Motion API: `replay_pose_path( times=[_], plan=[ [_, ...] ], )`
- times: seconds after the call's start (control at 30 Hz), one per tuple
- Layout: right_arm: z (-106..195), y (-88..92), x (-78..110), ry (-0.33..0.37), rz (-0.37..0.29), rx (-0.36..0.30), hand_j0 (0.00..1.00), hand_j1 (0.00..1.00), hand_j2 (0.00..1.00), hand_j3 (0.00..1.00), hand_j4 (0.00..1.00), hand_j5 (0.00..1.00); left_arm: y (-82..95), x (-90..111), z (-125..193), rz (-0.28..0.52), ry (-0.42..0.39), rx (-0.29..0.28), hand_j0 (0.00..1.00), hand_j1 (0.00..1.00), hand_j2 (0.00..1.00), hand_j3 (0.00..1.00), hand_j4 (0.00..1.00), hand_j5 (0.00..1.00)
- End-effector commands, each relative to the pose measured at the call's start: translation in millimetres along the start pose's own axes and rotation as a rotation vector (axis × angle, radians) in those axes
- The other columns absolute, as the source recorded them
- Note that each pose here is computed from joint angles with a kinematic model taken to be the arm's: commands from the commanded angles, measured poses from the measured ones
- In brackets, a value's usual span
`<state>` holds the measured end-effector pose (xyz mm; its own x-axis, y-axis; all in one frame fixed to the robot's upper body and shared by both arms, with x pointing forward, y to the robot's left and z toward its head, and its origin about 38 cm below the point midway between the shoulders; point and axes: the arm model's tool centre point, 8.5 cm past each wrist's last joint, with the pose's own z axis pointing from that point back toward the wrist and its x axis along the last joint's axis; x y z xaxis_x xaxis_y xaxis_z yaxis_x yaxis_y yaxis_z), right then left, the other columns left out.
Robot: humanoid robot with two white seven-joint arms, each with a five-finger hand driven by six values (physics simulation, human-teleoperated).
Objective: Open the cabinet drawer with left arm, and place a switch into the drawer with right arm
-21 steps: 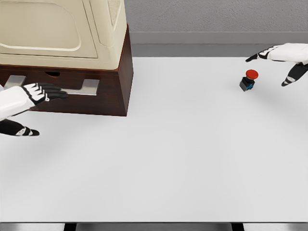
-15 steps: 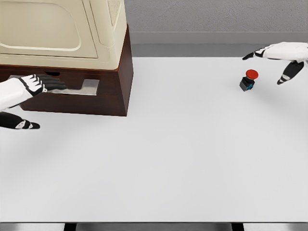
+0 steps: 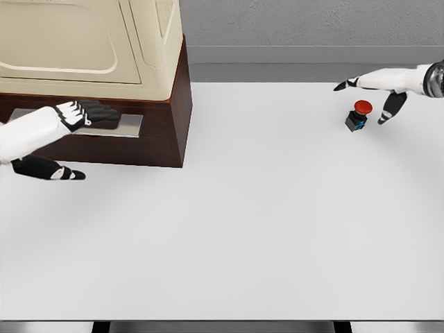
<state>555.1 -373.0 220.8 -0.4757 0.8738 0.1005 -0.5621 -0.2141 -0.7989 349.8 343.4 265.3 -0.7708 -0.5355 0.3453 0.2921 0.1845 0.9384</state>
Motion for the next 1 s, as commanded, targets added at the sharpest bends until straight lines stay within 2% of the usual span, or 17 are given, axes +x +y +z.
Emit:
replay_pose_path(
  times=[0.0, 0.13, 0.23, 0.33, 0.5, 0.63, 0.73, 0.97],
  plan=[
    [-4.7, 0.1, 3.3, -0.003, -0.003, 0.014, 1.00, 1.00, 1.00, 1.00, 1.00, 1.00, -2.8, 0.5, -3.0, 0.015, -0.008, -0.008, 1.00, 1.00, 1.00, 1.00, 1.00, 1.00],
    [-6.2, 8.9, -3.5, 0.023, -0.027, 0.037, 1.00, 1.00, 1.00, 1.00, 1.00, 1.00, -2.7, -6.6, 3.8, 0.020, 0.023, -0.017, 1.00, 1.00, 1.00, 1.00, 1.00, 1.00],
    [-10.2, 9.4, -2.0, 0.024, -0.036, 0.048, 1.00, 1.00, 1.00, 1.00, 1.00, 1.00, -3.6, -20.4, 14.7, 0.069, 0.076, -0.013, 1.00, 1.00, 1.00, 1.00, 1.00, 1.00],
    [-12.1, 9.1, -0.1, 0.021, -0.033, 0.051, 1.00, 1.00, 1.00, 1.00, 1.00, 1.00, -4.3, -26.1, 18.3, 0.102, 0.094, -0.024, 1.00, 1.00, 1.00, 1.00, 1.00, 1.00],
    [-13.6, 7.8, 1.3, 0.019, -0.035, 0.054, 1.00, 1.00, 1.00, 1.00, 1.00, 1.00, -2.6, -25.5, 21.9, 0.127, 0.097, -0.046, 1.00, 1.00, 1.00, 1.00, 1.00, 1.00],
    [-9.2, 11.5, -7.7, 0.048, -0.054, 0.059, 1.00, 1.00, 1.00, 1.00, 1.00, 1.00, 2.5, -26.5, 27.8, 0.142, 0.111, -0.050, 1.00, 1.00, 1.00, 1.00, 1.00, 1.00],
    [-17.9, 10.5, -1.1, 0.044, -0.046, 0.069, 1.00, 1.00, 1.00, 1.00, 1.00, 1.00, 2.3, -26.1, 26.9, 0.148, 0.107, -0.056, 1.00, 1.00, 1.00, 1.00, 1.00, 1.00],
    [-18.2, 12.2, -2.8, 0.053, -0.051, 0.074, 1.00, 1.00, 1.00, 1.00, 1.00, 1.00, 0.3, -25.3, 23.2, 0.152, 0.095, -0.067, 1.00, 1.00, 1.00, 1.00, 1.00, 1.00]
  ],
)
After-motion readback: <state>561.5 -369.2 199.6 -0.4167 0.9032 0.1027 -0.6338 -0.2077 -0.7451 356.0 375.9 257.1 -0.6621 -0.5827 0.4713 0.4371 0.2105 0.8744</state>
